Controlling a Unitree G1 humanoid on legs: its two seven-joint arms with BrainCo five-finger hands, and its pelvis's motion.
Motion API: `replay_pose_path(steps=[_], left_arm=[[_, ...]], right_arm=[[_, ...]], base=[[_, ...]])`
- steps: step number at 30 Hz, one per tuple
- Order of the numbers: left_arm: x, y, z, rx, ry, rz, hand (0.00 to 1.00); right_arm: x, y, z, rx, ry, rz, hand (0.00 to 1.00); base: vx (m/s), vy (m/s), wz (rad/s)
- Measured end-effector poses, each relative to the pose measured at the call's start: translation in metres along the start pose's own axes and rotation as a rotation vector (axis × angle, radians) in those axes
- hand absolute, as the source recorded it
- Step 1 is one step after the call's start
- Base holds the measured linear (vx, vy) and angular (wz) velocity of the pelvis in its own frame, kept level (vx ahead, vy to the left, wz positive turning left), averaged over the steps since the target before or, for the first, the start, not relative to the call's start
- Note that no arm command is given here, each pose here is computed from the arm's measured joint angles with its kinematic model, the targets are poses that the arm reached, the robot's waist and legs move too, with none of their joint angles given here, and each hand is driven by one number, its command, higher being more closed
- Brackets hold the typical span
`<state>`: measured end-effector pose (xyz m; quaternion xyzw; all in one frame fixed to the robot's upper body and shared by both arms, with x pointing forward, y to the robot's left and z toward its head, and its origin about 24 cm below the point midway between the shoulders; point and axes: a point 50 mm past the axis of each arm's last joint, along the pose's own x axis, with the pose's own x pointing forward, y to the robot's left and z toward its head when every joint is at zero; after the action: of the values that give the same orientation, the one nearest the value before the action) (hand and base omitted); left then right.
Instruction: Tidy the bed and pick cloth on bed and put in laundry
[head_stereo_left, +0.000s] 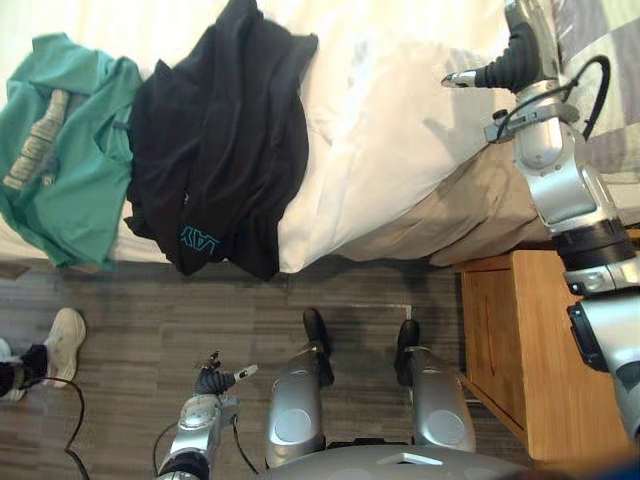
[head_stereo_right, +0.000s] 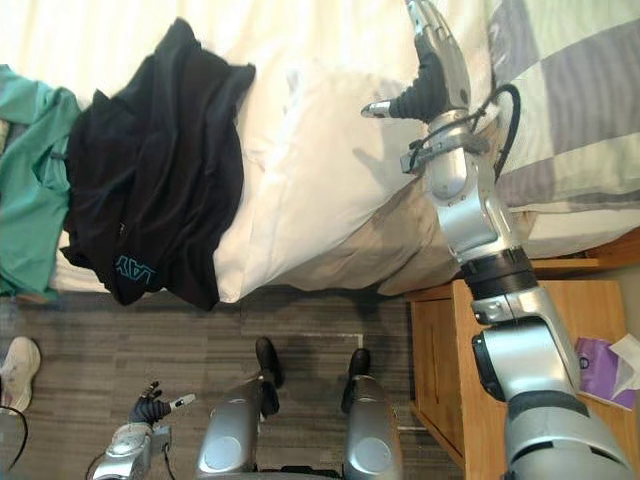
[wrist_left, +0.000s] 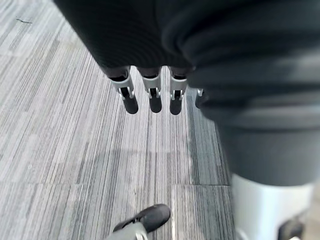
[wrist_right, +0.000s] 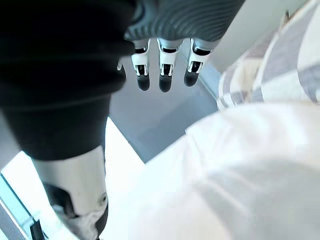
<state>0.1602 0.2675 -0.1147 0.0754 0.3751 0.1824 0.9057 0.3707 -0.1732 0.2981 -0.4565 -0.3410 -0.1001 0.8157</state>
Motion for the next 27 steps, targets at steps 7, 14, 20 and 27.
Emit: replay_pose_path(steps=[7, 14, 20, 27], left_arm=[[0.006, -0.018, 0.037, 0.011, -0.130, -0.063, 0.00], [0.005, -0.030, 0.058, 0.007, -0.215, -0.103, 0.00], [0.002, -0.042, 0.057, -0.015, -0.213, -0.131, 0.00], [-0.001, -0.040, 0.035, 0.008, -0.148, -0.143, 0.00]], right_arm=[[0.006, 0.001, -0.008, -0.017, 0.052, 0.007, 0.00], [0.007, 0.017, 0.018, 0.051, -0.020, 0.016, 1.00], [-0.003, 0.030, 0.021, 0.100, -0.017, 0.038, 1.00], [-0.062, 0.056, -0.023, 0.166, 0.168, 0.093, 1.00]], base=[[-0.04, 0.000, 0.09], [-0.10, -0.043, -0.03], [0.01, -0.019, 0.00], [0.09, -0.014, -0.07]])
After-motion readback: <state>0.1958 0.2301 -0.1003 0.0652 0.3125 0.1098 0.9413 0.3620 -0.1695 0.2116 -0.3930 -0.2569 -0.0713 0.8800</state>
